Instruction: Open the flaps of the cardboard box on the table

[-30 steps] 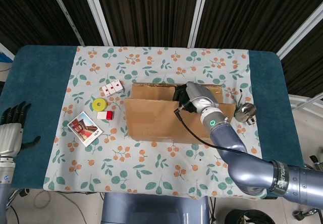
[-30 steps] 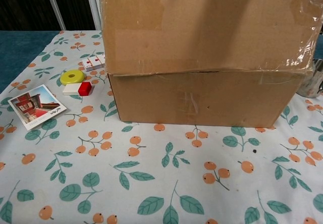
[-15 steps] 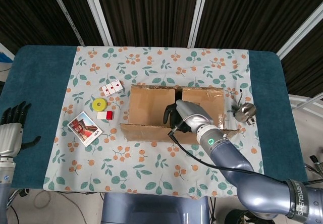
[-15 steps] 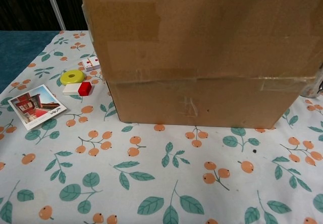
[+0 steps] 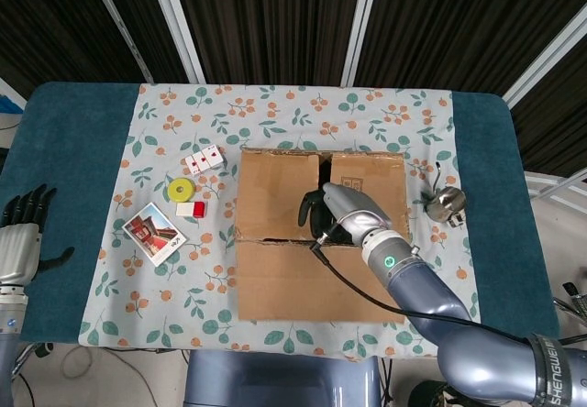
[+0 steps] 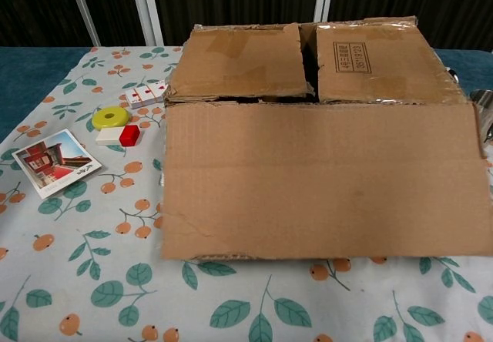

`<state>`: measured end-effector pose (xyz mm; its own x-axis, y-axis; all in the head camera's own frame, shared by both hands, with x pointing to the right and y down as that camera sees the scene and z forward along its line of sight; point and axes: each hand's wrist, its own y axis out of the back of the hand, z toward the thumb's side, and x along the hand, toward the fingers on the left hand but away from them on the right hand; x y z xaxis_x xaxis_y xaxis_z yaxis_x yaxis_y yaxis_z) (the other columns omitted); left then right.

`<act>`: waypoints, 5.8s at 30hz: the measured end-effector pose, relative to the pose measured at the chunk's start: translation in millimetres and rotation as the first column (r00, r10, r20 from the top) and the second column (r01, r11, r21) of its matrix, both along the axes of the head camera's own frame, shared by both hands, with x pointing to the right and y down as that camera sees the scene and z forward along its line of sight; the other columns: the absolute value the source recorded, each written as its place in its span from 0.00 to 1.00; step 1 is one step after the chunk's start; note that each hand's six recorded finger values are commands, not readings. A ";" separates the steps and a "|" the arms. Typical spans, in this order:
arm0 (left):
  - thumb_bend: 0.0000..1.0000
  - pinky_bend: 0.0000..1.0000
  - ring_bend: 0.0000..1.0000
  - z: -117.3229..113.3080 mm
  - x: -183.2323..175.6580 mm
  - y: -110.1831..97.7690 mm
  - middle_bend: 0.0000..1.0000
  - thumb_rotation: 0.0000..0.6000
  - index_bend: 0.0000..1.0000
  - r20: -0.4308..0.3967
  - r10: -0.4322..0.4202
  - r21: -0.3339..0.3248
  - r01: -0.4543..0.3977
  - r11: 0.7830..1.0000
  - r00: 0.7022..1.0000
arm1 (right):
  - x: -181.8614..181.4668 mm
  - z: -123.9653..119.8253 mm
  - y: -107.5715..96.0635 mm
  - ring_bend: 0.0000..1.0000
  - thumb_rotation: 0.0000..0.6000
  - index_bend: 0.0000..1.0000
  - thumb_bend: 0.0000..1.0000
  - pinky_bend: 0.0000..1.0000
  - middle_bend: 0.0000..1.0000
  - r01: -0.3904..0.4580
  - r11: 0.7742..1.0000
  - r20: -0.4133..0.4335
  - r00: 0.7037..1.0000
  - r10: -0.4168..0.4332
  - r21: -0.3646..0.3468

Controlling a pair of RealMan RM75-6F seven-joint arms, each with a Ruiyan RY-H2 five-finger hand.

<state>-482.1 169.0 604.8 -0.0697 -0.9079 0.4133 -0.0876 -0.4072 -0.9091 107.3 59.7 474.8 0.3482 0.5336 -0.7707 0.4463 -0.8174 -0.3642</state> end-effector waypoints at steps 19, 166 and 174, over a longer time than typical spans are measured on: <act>0.17 0.00 0.00 -3.5 11.3 -2.8 0.00 1.00 0.00 0.037 0.067 -0.017 -0.067 0.998 0.997 | 117.9 20.2 -9.0 0.06 1.00 0.03 0.41 0.24 0.03 0.024 0.911 -0.261 0.961 0.093 0.412; 1.00 0.48 0.47 -118.4 351.4 -152.5 0.64 1.00 0.42 0.194 0.941 -0.178 -0.933 0.311 0.277 | 316.2 114.7 112.9 0.00 1.00 0.00 0.54 0.23 0.00 -0.161 0.741 -0.326 0.822 0.466 0.653; 1.00 0.49 0.47 -123.4 344.8 -151.7 0.64 1.00 0.42 0.183 0.943 -0.228 -0.922 0.314 0.276 | 317.4 114.5 112.6 0.00 1.00 0.00 0.54 0.23 0.00 -0.165 0.739 -0.325 0.820 0.471 0.653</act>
